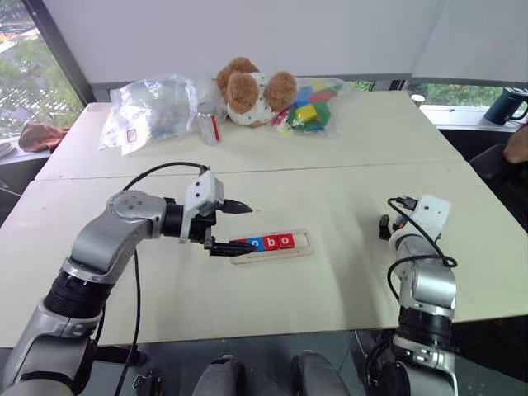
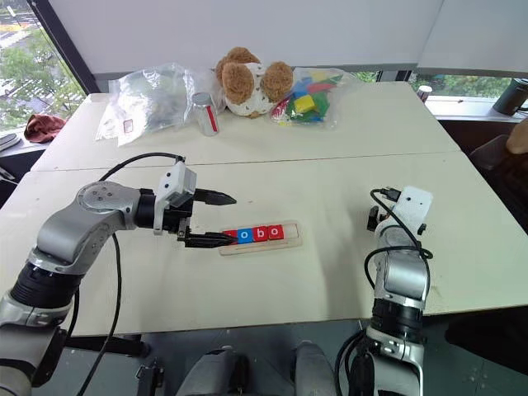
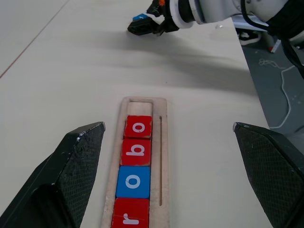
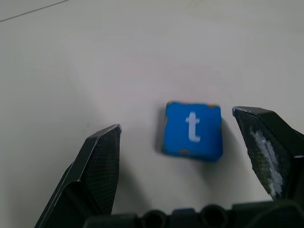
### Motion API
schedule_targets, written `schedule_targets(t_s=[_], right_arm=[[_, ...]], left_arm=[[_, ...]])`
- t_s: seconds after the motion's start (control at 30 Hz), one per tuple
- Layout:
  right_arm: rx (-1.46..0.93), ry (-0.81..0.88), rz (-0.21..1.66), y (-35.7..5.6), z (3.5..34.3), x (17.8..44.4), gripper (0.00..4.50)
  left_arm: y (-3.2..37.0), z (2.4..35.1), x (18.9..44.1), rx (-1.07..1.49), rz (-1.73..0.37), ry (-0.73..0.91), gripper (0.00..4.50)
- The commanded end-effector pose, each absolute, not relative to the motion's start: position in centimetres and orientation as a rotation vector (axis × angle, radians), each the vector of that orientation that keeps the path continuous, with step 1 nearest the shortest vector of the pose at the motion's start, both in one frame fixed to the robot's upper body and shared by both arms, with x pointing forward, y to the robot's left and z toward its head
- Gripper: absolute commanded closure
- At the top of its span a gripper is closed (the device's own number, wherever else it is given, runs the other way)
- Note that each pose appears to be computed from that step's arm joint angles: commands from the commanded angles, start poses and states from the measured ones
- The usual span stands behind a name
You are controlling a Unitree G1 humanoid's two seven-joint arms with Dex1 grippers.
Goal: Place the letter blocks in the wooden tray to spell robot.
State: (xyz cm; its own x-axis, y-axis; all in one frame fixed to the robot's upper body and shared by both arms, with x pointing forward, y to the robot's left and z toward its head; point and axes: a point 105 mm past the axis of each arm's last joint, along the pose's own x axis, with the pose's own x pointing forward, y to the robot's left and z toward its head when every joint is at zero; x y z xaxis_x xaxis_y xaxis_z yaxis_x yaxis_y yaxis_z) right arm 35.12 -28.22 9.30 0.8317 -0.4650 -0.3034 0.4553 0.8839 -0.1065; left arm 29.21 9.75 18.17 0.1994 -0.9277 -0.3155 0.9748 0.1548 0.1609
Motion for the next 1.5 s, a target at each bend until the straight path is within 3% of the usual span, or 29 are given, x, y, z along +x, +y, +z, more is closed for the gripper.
schedule_targets(t_s=[0.03,0.1,0.17,0.33,0.5,0.73,0.87,1.17,1.37,1.43,1.5], right_arm=[[-0.003,0.322,-0.523,-29.1,9.1,35.4,0.47],[0.028,0.335,-0.537,-29.3,8.5,35.5,0.47],[0.049,0.345,-0.551,-29.5,8.2,35.3,0.99],[0.080,0.373,-0.584,-29.6,7.2,34.5,3.28],[0.072,0.381,-0.566,-29.0,7.0,34.1,3.26],[0.013,0.271,-0.243,-21.7,11.3,34.3,3.26],[-0.017,0.330,-0.072,-18.0,10.9,32.4,3.26],[0.022,0.439,-0.046,-16.0,8.5,31.9,3.26],[-0.020,0.428,-0.053,-16.7,9.2,32.1,0.25],[-0.029,0.401,-0.039,-16.8,10.1,32.2,0.06],[-0.078,0.300,0.084,-16.7,12.9,32.8,0.06]], left_arm=[[10.0,19.3,29.0,0.384,-1.354,0.112,0.00],[10.1,19.3,29.0,0.384,-1.348,0.111,0.00],[10.1,19.4,29.0,0.385,-1.342,0.110,0.00],[10.3,19.4,29.0,0.383,-1.334,0.107,0.00],[10.3,19.4,29.3,0.384,-1.332,0.102,0.00],[10.5,19.3,29.5,0.398,-1.346,0.111,0.00],[10.7,19.3,29.5,0.410,-1.358,0.126,0.00],[10.7,19.1,29.4,0.421,-1.361,0.134,0.00],[11.2,19.2,29.4,0.428,-1.346,0.144,0.00],[11.3,19.2,29.4,0.429,-1.343,0.147,0.00],[11.7,19.3,29.3,0.428,-1.345,0.157,0.00]])
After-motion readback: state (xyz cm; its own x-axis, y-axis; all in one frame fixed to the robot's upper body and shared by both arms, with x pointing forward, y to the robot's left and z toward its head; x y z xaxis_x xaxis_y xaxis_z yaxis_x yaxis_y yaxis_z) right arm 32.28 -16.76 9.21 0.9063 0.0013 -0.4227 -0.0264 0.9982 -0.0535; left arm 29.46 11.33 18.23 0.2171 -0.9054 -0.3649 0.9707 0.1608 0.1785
